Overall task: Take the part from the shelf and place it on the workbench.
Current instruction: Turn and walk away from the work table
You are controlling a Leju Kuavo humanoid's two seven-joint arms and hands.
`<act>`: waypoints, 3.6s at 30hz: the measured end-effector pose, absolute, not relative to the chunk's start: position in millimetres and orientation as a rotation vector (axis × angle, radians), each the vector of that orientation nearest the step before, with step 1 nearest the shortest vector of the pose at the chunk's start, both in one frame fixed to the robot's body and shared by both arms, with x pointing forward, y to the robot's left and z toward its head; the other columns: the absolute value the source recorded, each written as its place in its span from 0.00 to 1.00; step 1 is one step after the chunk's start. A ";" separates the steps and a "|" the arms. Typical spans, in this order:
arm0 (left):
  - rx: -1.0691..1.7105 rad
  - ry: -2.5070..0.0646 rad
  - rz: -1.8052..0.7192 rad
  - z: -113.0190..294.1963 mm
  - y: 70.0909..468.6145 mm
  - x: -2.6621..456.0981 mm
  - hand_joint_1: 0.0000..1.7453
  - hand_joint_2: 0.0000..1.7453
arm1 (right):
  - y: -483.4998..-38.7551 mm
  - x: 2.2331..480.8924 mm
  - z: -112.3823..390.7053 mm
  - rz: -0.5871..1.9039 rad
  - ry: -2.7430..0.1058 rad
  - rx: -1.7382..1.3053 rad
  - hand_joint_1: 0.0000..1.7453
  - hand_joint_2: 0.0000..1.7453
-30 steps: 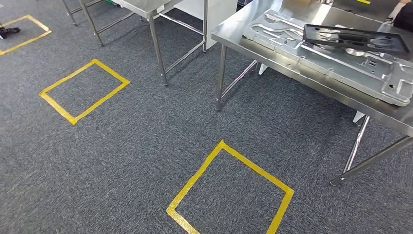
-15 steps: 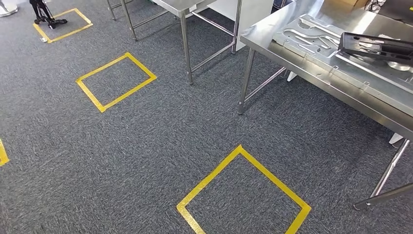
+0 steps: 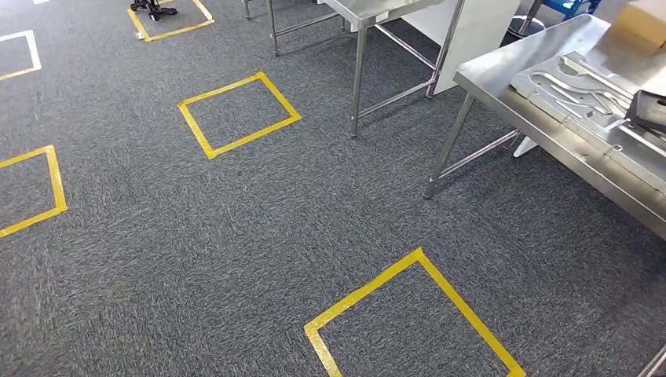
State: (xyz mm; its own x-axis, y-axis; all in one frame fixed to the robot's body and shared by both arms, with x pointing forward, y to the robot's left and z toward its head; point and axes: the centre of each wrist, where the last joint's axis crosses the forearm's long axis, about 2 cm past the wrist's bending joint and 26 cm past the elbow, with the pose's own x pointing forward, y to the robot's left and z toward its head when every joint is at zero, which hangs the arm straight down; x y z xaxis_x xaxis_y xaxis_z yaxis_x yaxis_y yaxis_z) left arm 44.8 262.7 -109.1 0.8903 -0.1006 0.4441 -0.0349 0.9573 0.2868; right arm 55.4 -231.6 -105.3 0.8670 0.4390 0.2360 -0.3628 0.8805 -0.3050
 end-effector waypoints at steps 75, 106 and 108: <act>0.254 -0.433 0.001 -107.4 235.6 40.2 0.00 0.00 | -234.5 42.8 -107.5 0.542 -0.246 -0.236 0.00 0.00; 0.220 -0.428 0.036 -106.6 228.5 41.4 0.00 0.00 | -234.5 39.8 -107.9 0.546 -0.231 -0.221 0.00 0.00; 0.219 -0.434 0.040 -106.4 228.0 42.9 0.00 0.00 | -234.4 38.3 -108.1 0.547 -0.228 -0.220 0.00 0.00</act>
